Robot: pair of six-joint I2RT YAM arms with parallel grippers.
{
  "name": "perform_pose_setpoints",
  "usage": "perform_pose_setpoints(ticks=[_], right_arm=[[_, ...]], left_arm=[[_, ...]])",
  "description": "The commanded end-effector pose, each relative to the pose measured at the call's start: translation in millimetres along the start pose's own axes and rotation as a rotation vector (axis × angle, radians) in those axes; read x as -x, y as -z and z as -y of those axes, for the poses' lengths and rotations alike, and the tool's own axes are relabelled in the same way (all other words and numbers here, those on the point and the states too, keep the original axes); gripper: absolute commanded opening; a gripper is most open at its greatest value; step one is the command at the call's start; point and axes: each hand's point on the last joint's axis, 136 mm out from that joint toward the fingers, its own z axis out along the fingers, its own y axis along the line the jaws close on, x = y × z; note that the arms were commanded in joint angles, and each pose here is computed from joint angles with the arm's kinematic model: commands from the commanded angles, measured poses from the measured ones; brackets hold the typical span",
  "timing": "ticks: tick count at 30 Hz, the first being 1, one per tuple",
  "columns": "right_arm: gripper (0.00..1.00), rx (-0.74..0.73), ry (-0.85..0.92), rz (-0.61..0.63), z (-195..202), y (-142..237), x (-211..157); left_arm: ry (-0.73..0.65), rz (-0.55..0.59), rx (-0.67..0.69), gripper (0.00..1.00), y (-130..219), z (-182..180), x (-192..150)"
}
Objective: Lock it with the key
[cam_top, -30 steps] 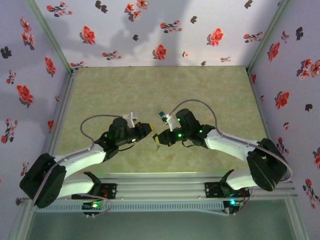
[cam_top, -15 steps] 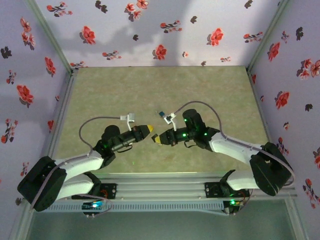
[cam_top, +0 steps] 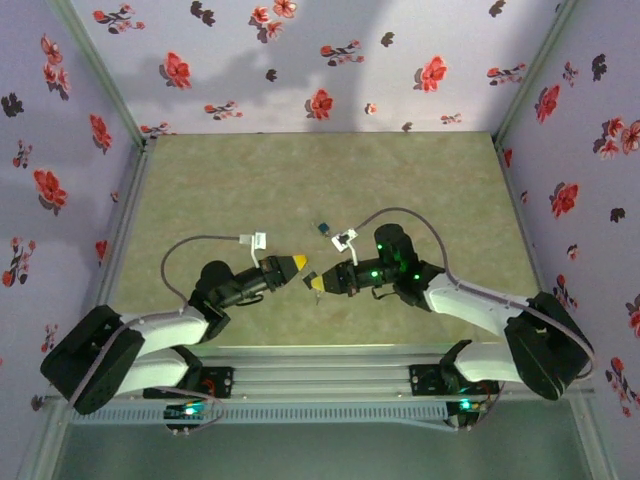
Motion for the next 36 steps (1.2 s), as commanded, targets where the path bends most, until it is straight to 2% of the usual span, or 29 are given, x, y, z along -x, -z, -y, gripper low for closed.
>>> perform_pose_setpoints(ticks=[1, 9, 36], right_arm=[[0.00, 0.186, 0.197, 0.023, -58, 13, 10], [0.00, 0.195, 0.217, 0.035, -63, 17, 10], [0.00, 0.225, 0.255, 0.078, -77, 28, 12]], left_arm=[[-0.006, -0.011, 0.084, 0.00, 6, -29, -11], [-0.046, -0.058, 0.032, 0.00, -3, -15, -22], [-0.097, -0.190, -0.029, 0.00, -11, 0, -64]])
